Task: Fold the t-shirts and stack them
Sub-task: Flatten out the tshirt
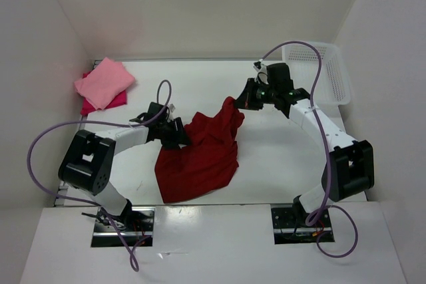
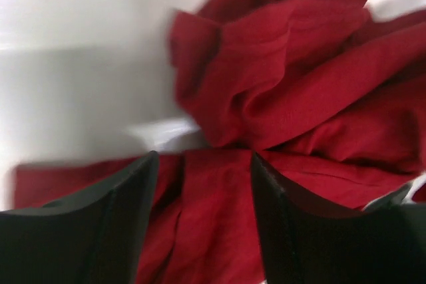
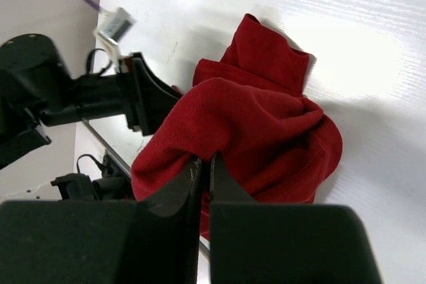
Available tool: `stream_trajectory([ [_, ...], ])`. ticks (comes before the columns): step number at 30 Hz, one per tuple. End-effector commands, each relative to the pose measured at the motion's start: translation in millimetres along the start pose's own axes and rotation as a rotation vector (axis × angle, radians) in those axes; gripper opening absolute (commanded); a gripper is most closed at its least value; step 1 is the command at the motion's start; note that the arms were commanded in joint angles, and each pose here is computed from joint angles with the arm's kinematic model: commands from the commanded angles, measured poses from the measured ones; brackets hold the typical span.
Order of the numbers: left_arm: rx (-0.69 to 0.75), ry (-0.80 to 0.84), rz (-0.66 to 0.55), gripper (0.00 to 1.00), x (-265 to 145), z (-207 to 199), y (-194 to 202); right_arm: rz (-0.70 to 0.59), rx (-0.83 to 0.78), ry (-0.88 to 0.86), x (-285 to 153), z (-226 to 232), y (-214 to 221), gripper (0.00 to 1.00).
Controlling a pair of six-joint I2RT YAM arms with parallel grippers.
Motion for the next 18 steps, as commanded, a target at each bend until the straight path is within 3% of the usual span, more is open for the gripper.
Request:
stream_trajectory([
  [1, 0.074, 0.058, 0.063, 0.63, 6, -13, 5, -0.071, -0.030, -0.011, -5, 4, -15, 0.01],
  [7, 0.074, 0.061, 0.096, 0.59, 12, -11, 12, -0.078, -0.034, -0.004, -8, 1, -15, 0.01],
  [11, 0.088, 0.084, 0.095, 0.30, 6, -18, 11, -0.081, -0.034, 0.004, -8, 0, -15, 0.01],
  [16, 0.116, 0.088, 0.075, 0.09, -14, -27, 10, -0.094, -0.034, 0.007, -12, 1, -21, 0.01],
  [18, 0.123, 0.084, 0.045, 0.06, -27, -32, 8, -0.103, -0.031, 0.012, -15, 0, -25, 0.01],
])
Point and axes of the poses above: each gripper's point midway between its finger pads, its own x axis out along the fingers, its own z axis along the line the jaws close on, y = z × x, the point moved 8 cm from there along -x, back along the fingers, and after that the axes turned 7 degrees about -x, right-handed, at the moved point
